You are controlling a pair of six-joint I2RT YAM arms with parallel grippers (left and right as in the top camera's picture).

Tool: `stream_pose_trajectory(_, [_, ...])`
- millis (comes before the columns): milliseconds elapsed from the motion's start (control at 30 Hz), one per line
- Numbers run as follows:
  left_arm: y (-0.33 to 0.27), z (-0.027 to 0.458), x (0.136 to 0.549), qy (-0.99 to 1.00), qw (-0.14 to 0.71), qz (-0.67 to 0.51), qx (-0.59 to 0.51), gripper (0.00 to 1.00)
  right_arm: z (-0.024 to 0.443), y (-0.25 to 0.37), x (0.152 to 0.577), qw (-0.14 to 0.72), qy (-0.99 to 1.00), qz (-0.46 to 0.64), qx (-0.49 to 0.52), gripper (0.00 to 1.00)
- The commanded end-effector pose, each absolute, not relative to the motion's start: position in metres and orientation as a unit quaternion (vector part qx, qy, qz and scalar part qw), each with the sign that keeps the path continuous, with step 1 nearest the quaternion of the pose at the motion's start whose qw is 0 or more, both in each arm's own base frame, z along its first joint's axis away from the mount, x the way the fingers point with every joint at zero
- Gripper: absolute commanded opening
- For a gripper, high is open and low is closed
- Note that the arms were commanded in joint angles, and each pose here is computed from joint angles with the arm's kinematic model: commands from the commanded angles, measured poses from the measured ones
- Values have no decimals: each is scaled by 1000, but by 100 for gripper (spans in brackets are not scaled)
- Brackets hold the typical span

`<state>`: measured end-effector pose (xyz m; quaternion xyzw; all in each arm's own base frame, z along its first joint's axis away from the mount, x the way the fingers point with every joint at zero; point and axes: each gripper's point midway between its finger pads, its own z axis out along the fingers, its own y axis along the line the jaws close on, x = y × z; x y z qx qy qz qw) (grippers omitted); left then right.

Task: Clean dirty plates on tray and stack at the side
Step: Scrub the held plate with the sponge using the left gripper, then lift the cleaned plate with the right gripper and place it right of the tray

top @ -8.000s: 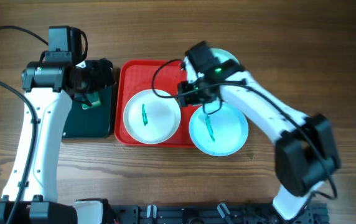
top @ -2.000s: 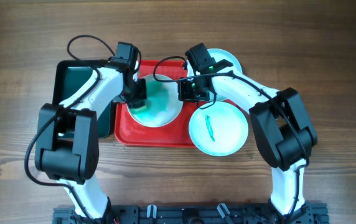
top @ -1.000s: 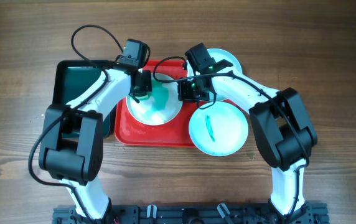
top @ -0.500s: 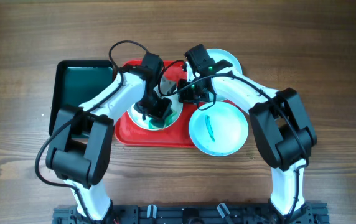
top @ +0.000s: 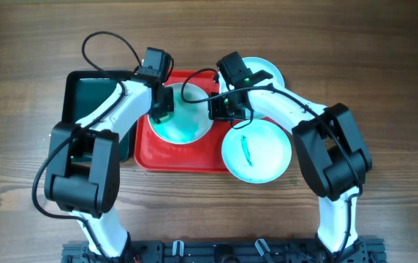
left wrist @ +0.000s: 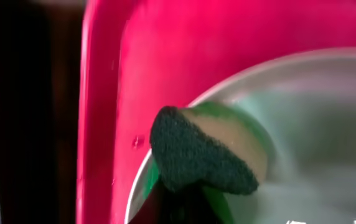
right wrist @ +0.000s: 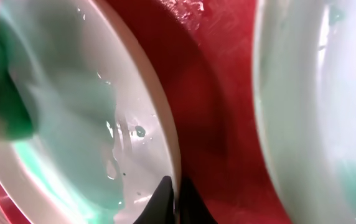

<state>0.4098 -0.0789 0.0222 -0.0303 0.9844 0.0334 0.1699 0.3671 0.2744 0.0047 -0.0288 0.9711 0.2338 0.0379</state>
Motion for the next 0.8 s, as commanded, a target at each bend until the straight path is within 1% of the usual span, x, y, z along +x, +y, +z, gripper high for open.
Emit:
stream_pose_trajectory(0, [-98, 32, 435, 974, 217, -32, -48, 4, -6, 269, 366, 31, 974, 222, -31, 4])
stream_pose_trajectory(67, [-125, 38, 440, 969, 225, -101, 0, 4, -5, 271, 365, 30, 973, 228, -38, 4])
stream_pose_trajectory(133, [-151, 44, 436, 959, 221, -166, 55, 4, -5, 271, 365, 29, 972, 229, -39, 4])
stream_pose_trajectory(200, [-159, 44, 428, 958, 203, -190, 69, 4, -5, 271, 365, 29, 972, 229, -39, 4])
stream_pose_trajectory(267, [-154, 41, 418, 963, 182, -188, 63, 4, -5, 272, 365, 29, 972, 229, -39, 4])
stream_pose_trajectory(367, [-131, 53, 406, 970, 156, -178, 46, 4, -5, 272, 365, 29, 972, 229, -39, 4])
stream_pose_trajectory(433, [-114, 72, 404, 972, 154, -173, 29, 4, -5, 272, 364, 27, 972, 231, -39, 4])
stream_pose_trajectory(600, [-45, 143, 405, 967, 198, -156, -47, 4, -3, 273, 365, 27, 971, 234, -40, 4])
stream_pose_trajectory(667, [-14, 153, 403, 965, 215, -123, -80, 4, 3, 274, 367, 32, 971, 233, -40, 4])
stream_pose_trajectory(767, [31, 145, 393, 967, 200, -59, -145, 4, 19, 270, 374, 60, 977, 202, -44, 4])
